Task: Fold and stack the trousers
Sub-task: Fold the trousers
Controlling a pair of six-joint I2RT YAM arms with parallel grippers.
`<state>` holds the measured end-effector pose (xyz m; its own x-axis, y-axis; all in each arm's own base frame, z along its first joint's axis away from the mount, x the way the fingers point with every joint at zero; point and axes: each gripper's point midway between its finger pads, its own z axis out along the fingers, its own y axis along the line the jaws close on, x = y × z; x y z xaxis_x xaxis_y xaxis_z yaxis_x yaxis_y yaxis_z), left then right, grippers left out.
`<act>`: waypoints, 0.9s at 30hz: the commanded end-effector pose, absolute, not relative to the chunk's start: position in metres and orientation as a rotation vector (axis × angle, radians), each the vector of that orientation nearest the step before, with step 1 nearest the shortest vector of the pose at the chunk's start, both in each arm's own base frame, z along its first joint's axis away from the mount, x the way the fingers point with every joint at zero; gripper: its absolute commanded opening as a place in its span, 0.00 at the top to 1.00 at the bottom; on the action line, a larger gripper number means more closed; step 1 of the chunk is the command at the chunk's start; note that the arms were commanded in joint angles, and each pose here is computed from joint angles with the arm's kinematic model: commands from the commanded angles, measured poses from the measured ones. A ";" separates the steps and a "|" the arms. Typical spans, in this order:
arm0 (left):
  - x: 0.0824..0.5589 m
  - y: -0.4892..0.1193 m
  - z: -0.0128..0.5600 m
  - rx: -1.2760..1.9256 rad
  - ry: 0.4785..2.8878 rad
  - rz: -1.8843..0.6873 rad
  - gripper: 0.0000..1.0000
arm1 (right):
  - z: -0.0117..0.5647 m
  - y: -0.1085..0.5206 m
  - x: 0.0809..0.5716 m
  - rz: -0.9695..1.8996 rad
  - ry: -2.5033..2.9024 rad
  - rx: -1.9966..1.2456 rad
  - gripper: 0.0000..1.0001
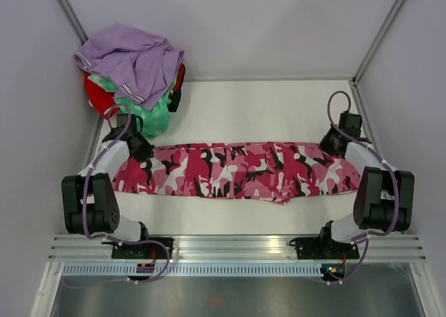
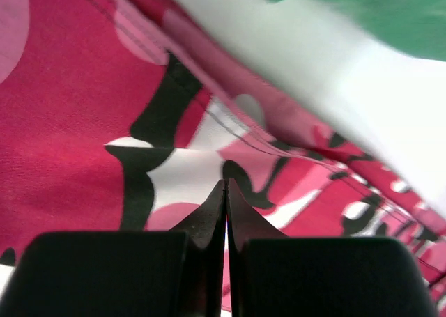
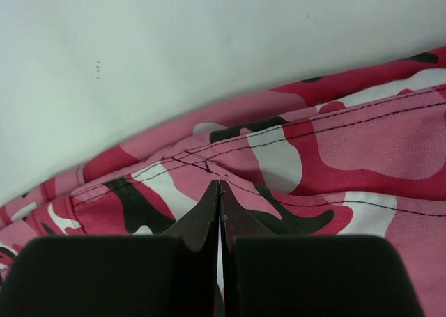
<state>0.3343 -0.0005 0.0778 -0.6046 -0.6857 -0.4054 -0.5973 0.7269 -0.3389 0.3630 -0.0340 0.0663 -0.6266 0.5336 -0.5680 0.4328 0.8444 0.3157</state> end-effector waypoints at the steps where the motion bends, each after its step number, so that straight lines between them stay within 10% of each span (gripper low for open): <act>1: 0.336 0.008 0.052 -1.047 2.427 -0.160 0.98 | 0.057 -0.035 0.360 0.175 2.356 0.717 1.00; 19: 0.358 0.026 0.059 -0.890 2.494 -0.084 0.93 | 0.048 -0.041 0.380 0.156 2.367 0.676 0.90; 23: 0.354 0.040 0.120 -0.748 2.387 -0.035 0.42 | 0.116 -0.018 0.391 0.317 2.248 0.553 0.56; 25: 0.349 0.056 0.153 -0.726 2.319 -0.011 0.01 | 0.137 -0.009 0.393 0.359 2.213 0.510 0.33; 27: 0.342 0.084 0.169 -0.775 2.272 -0.005 0.00 | 0.156 0.007 0.394 0.419 2.179 0.452 0.18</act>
<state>0.3484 0.0404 0.1300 -0.6133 -0.5653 -0.5516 -0.5218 0.8143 -0.2542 0.3793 -0.0177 0.0977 -0.6267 0.4958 -0.6012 0.3289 0.8677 0.3727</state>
